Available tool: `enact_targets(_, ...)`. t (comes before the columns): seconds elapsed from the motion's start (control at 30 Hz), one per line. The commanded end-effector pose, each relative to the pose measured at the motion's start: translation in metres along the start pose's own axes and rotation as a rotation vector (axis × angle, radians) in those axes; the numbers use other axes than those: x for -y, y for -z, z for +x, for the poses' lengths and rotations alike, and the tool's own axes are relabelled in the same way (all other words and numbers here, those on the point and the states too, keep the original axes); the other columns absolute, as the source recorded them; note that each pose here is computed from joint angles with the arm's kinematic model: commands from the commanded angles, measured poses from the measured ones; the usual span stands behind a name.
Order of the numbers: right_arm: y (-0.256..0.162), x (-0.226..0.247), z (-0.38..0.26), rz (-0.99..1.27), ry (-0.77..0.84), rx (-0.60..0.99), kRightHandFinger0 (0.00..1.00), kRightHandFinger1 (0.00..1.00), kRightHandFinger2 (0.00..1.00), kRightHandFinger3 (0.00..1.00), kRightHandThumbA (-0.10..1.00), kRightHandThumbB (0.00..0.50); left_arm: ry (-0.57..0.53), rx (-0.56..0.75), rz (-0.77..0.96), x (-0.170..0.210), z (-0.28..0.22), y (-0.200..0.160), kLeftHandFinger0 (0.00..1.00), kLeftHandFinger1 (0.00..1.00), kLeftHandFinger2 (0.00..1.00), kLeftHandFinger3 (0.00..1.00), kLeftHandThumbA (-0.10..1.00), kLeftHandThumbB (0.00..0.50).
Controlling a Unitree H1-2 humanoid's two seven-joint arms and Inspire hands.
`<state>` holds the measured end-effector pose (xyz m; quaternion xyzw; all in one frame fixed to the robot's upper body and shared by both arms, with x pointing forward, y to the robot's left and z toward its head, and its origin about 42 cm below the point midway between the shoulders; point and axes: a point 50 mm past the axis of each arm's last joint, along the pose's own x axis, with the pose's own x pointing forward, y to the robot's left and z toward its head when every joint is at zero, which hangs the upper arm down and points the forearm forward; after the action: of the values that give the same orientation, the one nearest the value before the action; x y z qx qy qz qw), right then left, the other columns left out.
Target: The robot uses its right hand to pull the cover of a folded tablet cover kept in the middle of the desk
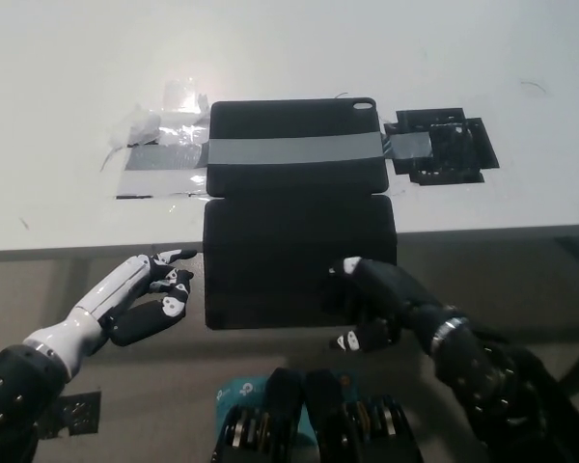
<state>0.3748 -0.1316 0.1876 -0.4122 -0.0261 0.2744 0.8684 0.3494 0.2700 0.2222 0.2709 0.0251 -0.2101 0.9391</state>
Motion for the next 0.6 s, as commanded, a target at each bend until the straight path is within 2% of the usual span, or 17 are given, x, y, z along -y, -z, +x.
enact_targets(0.0,0.0,0.012,-0.017,0.068,0.033,0.017,0.33,0.43,0.56,0.63,0.94,0.267,-0.02,0.021,0.035,-0.014,-0.001,-0.012,0.83,0.86,0.99,1.0,1.0,0.048)
enact_targets(0.03,0.003,0.013,-0.028,0.112,0.055,0.027,0.34,0.45,0.55,0.64,0.89,0.209,-0.02,0.021,0.036,-0.013,-0.001,-0.012,0.83,0.86,0.99,1.0,1.0,0.048)
enact_targets(0.07,0.002,0.017,-0.027,0.116,0.071,0.038,0.34,0.44,0.55,0.63,0.87,0.197,-0.023,0.026,0.04,-0.017,0.002,-0.015,0.83,0.86,0.99,1.0,1.0,0.046)
enact_targets(0.1,0.005,0.018,-0.032,0.109,0.081,0.032,0.4,0.5,0.61,0.73,0.9,0.183,-0.024,0.026,0.036,-0.017,0.002,-0.014,0.83,0.87,0.99,1.0,1.0,0.054)
enact_targets(0.13,0.01,0.024,-0.045,0.106,0.087,0.037,0.52,0.6,0.74,0.89,0.94,0.179,-0.027,0.023,0.035,-0.017,0.002,-0.014,0.84,0.87,1.0,1.0,1.0,0.073)
enact_targets(0.2,0.011,0.035,-0.056,0.146,0.095,0.059,0.54,0.59,0.71,0.98,0.91,0.179,-0.021,0.02,0.026,-0.015,0.002,-0.012,0.84,0.87,1.0,1.0,1.0,0.063)
enact_targets(0.27,0.009,0.044,-0.062,0.17,0.122,0.062,0.46,0.53,0.66,0.95,0.85,0.173,-0.02,0.017,0.026,-0.016,0.002,-0.011,0.84,0.87,1.0,1.0,1.0,0.069)
enact_targets(0.3,0.01,0.064,-0.074,0.205,0.183,0.072,0.65,0.66,0.74,0.93,0.79,0.136,-0.02,0.014,0.024,-0.015,0.003,-0.01,0.83,0.86,0.99,1.0,1.0,0.074)
enact_targets(0.33,0.011,0.068,-0.077,0.22,0.198,0.069,0.68,0.68,0.75,0.93,0.79,0.132,-0.019,0.009,0.018,-0.014,0.002,-0.008,0.83,0.86,0.99,1.0,1.0,0.076)
enact_targets(0.4,0.019,0.086,-0.083,0.271,0.283,0.096,0.67,0.68,0.79,0.97,0.71,0.132,-0.016,0.006,0.023,-0.013,0.002,-0.008,0.83,0.87,0.99,1.0,1.0,0.086)
enact_targets(0.43,0.028,0.099,-0.085,0.285,0.351,0.083,0.59,0.66,0.79,1.0,0.69,0.129,-0.014,-0.001,0.033,-0.014,0.002,-0.007,0.83,0.86,0.99,1.0,1.0,0.1)
enact_targets(0.47,0.032,0.104,-0.087,0.295,0.383,0.08,0.57,0.65,0.79,1.0,0.68,0.131,-0.011,-0.004,0.032,-0.014,0.003,-0.006,0.83,0.86,0.99,1.0,1.0,0.104)
enact_targets(0.5,0.039,0.111,-0.091,0.309,0.415,0.055,0.63,0.72,0.86,1.0,0.69,0.107,-0.012,-0.004,0.03,-0.014,0.003,-0.006,0.83,0.86,0.99,1.0,1.0,0.103)
enact_targets(0.53,0.048,0.118,-0.097,0.323,0.444,0.03,0.72,0.81,0.95,1.0,0.68,0.061,-0.013,-0.005,0.03,-0.014,0.002,-0.005,0.83,0.86,0.99,1.0,1.0,0.111)
enact_targets(0.57,0.055,0.124,-0.101,0.336,0.479,0.012,0.72,0.8,0.92,1.0,0.67,0.049,-0.015,-0.006,0.026,-0.014,0.003,-0.005,0.83,0.86,0.98,1.0,1.0,0.114)
